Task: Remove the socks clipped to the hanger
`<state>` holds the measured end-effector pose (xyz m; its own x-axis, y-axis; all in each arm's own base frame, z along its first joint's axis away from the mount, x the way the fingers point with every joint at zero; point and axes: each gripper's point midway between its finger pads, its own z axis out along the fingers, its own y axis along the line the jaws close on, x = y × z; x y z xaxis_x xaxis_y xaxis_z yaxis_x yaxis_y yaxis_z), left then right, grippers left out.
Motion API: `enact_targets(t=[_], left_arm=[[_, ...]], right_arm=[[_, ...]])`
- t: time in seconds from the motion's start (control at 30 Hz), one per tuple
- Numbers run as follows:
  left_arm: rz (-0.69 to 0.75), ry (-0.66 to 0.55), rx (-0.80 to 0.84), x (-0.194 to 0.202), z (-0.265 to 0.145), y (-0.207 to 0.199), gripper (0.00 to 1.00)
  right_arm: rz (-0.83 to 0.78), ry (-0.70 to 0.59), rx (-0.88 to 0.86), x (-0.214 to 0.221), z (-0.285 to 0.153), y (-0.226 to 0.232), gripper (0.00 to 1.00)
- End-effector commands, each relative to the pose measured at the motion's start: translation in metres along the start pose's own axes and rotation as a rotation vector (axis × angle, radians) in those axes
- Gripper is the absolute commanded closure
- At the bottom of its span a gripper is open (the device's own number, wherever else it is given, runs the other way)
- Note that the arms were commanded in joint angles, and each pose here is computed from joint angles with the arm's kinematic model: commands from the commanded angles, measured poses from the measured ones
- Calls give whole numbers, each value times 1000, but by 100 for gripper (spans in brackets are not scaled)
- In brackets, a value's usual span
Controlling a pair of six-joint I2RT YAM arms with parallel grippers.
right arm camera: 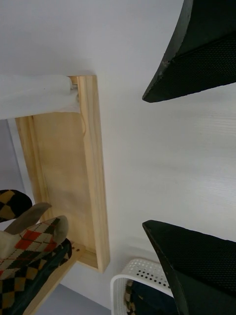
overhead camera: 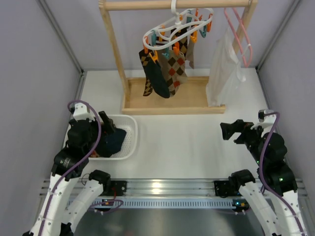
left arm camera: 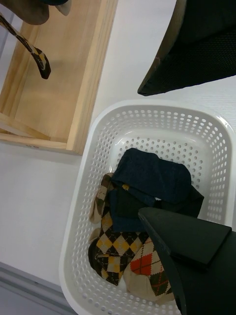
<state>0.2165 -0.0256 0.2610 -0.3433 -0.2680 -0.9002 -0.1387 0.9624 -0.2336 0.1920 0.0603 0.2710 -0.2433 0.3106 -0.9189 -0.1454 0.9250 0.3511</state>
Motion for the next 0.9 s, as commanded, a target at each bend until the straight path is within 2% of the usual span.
enact_targets(t=[0.0, 0.3, 0.5, 0.63, 0.67, 0.73, 0.8, 0.83, 0.87], left_arm=[[-25, -44, 0, -10, 5, -3, 2], [-27, -34, -11, -8, 7, -3, 2], [-100, -11, 28, -7, 8, -14, 2], [-296, 86, 206, 8, 19, -60, 2], [-346, 70, 352, -5, 19, -90, 2], [-417, 139, 426, -4, 35, -118, 2], [-390, 180, 362, -2, 64, -131, 2], [-344, 125, 355, -25, 68, -142, 2], [-311, 103, 328, -30, 74, -148, 2]], right_arm=[[12, -32, -3, -8, 8, 2, 1], [56, -43, -28, -6, 21, 7, 1], [72, -39, -37, -6, 21, 9, 1], [61, -35, -35, -2, 17, 7, 1], [59, -35, -35, -2, 17, 7, 0], [55, -33, -33, -1, 15, 6, 1], [59, -23, -29, 1, 14, 5, 1], [61, -23, -35, 1, 12, 6, 1], [59, -8, -65, 5, 10, 11, 0]])
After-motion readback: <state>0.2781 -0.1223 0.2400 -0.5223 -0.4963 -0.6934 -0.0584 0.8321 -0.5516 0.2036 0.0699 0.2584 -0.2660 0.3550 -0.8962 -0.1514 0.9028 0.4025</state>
